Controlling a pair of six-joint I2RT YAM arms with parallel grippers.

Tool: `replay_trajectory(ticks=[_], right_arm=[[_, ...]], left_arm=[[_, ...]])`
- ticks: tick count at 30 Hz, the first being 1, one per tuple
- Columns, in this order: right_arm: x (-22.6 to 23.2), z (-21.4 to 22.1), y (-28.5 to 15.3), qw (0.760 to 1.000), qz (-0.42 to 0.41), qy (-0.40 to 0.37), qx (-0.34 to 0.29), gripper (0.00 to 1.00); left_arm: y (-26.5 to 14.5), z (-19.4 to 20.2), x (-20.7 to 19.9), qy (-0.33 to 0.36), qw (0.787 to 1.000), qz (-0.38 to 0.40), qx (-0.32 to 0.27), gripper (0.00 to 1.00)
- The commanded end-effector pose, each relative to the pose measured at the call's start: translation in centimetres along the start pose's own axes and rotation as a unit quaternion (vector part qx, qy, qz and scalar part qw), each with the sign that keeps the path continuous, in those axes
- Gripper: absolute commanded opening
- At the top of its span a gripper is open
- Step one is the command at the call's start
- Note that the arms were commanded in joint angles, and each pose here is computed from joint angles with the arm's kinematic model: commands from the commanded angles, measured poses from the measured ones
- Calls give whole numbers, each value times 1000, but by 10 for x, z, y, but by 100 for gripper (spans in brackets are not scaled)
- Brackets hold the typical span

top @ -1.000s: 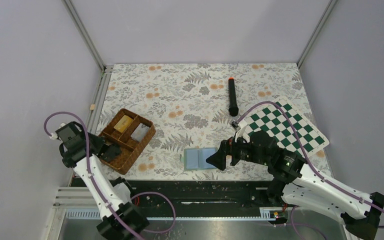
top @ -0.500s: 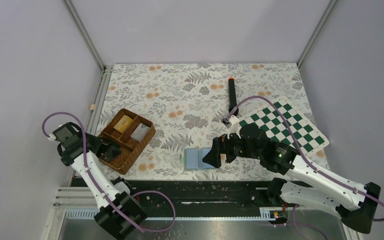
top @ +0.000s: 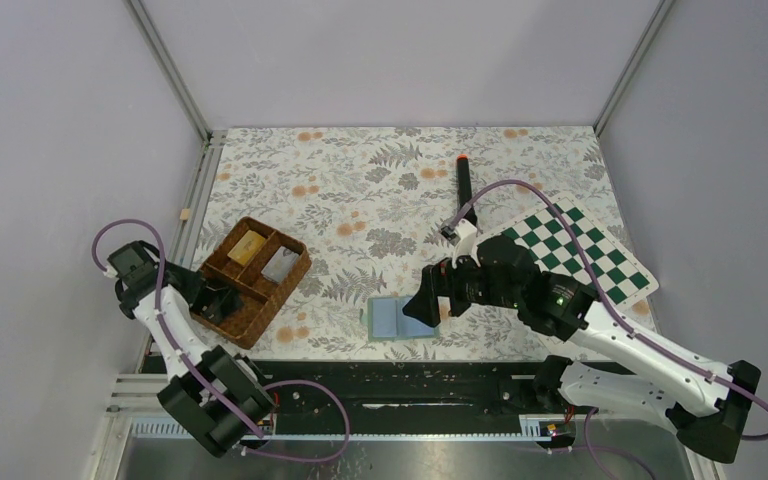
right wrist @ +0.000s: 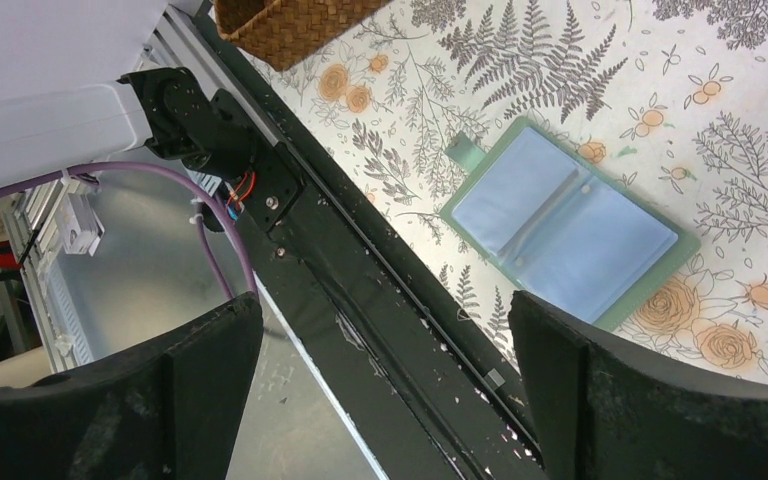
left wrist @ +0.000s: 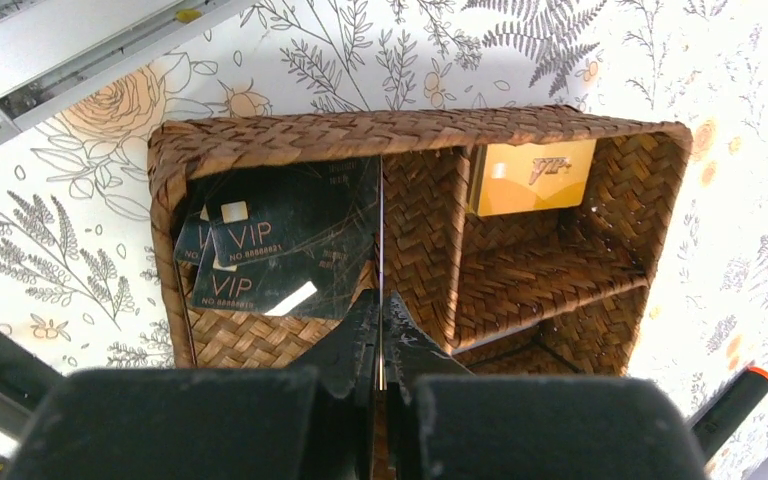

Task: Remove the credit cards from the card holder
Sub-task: Place the credit card in the storage box.

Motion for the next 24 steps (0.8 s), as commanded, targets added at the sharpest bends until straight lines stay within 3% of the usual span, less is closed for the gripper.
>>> replay_trajectory(ticks=[1, 14, 24], right_arm=[[5, -17, -4, 1000, -2, -12, -17, 99], [11, -48, -18, 996, 9, -20, -82, 99], [11, -49, -21, 996, 11, -21, -89, 100]], left_arm=[[13, -14, -3, 17, 1000, 12, -22, 0], [35, -16, -3, 29, 999, 16, 24, 6], [30, -20, -6, 31, 999, 19, 5, 29]])
Point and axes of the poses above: each gripper's point midway between its finger pads, its own y axis out along the fingers, its own x axis along the line the jaws close on, z = x × y, the point moved 5 cm from there along -y, back along the fingers, and after that the axes turned 4 degrees about -y, right-handed, at the moved point
